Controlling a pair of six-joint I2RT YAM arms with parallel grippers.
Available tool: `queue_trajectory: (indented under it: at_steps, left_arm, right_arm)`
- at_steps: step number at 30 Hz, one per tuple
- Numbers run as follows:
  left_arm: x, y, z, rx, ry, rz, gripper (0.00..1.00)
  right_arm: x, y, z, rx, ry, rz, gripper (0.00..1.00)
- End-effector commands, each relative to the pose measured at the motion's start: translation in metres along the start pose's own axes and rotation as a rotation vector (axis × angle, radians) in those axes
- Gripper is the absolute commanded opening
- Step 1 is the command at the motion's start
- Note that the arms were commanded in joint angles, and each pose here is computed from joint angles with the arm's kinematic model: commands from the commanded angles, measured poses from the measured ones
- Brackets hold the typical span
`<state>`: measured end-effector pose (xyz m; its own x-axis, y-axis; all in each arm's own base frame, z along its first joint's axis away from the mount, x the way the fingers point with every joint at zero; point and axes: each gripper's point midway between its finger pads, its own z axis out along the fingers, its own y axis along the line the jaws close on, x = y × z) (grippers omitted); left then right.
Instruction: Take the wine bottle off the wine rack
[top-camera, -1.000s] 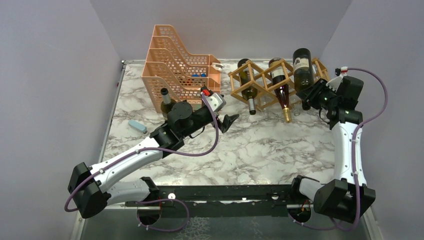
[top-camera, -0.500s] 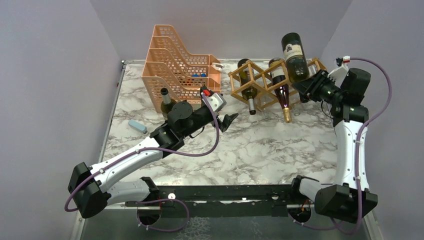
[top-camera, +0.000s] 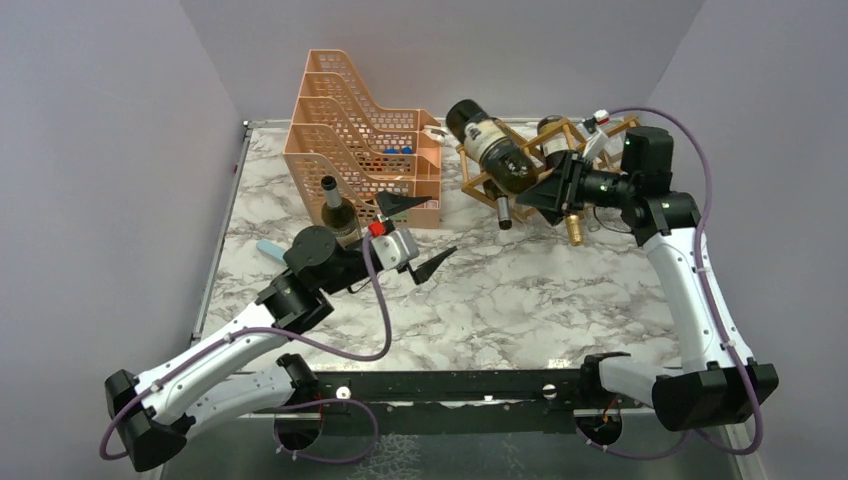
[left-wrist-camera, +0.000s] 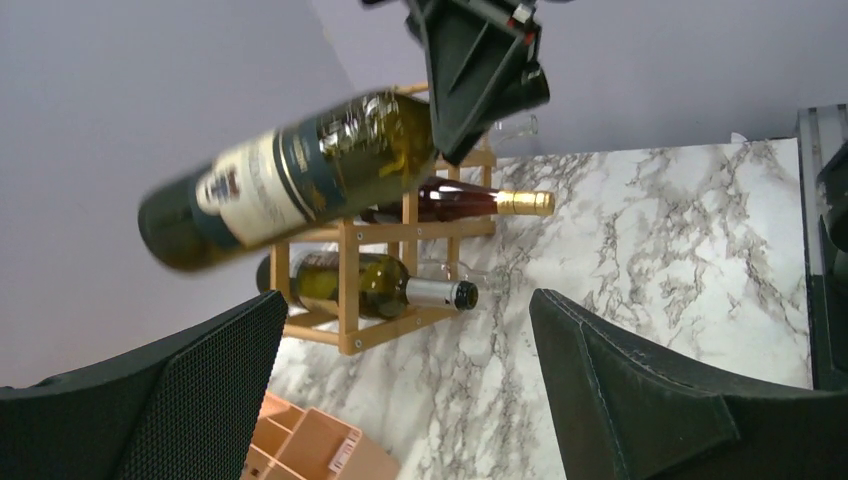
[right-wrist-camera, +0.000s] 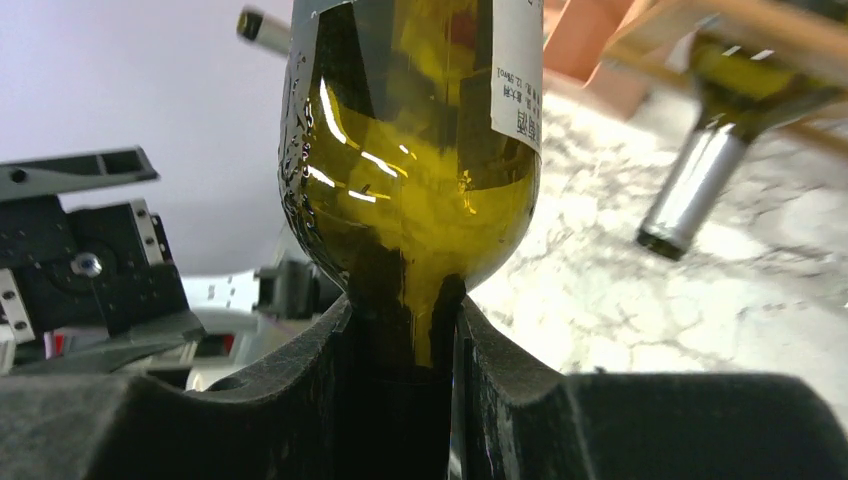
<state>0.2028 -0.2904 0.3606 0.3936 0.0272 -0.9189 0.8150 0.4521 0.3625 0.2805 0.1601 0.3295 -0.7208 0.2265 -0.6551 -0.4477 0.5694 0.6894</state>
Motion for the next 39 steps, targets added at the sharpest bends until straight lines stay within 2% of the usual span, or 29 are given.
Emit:
queue_trajectory:
  at_steps: [1,7,12,13,14,17,20,24,31,39]
  left_arm:
    - [-0.007,-0.021,-0.017,0.153,0.011,0.154,0.99]
    - [0.001,-0.027,-0.036,0.217,0.15,0.138,0.99]
    - [0.023,-0.04,-0.026,0.288,0.258,0.14,0.99]
    - [0.027,-0.044,-0.022,0.305,0.271,0.164,0.99]
    - [0.043,-0.055,-0.011,0.334,0.329,0.273,0.99]
    - [0.061,-0.065,-0.001,0.369,0.382,0.381,0.99]
    - [0.071,-0.064,0.01,0.368,0.404,0.479,0.99]
    - [0.081,-0.068,0.025,0.38,0.411,0.529,0.99]
    - [0.107,-0.085,0.046,0.452,0.439,0.547,0.99]
    - [0.126,-0.092,0.069,0.445,0.448,0.53,0.96]
  right_arm:
    - [0.021,0.045,0.005,-0.177,0.103,-0.109,0.08]
    - [0.069,0.049,0.024,-0.224,0.258,-0.074,0.08]
    - [0.093,0.033,0.033,-0.177,0.366,-0.051,0.08]
    - [0.097,0.029,0.036,-0.157,0.378,-0.048,0.08]
    - [0.108,0.019,0.038,-0.123,0.405,-0.038,0.08]
    - [0.122,0.016,0.036,-0.129,0.437,-0.011,0.08]
    - [0.131,0.007,0.033,-0.093,0.449,-0.017,0.08]
    - [0.142,0.007,0.028,-0.106,0.467,-0.009,0.08]
    - [0.155,0.007,0.021,-0.127,0.477,-0.004,0.08]
    - [0.158,0.003,0.019,-0.109,0.457,-0.038,0.09]
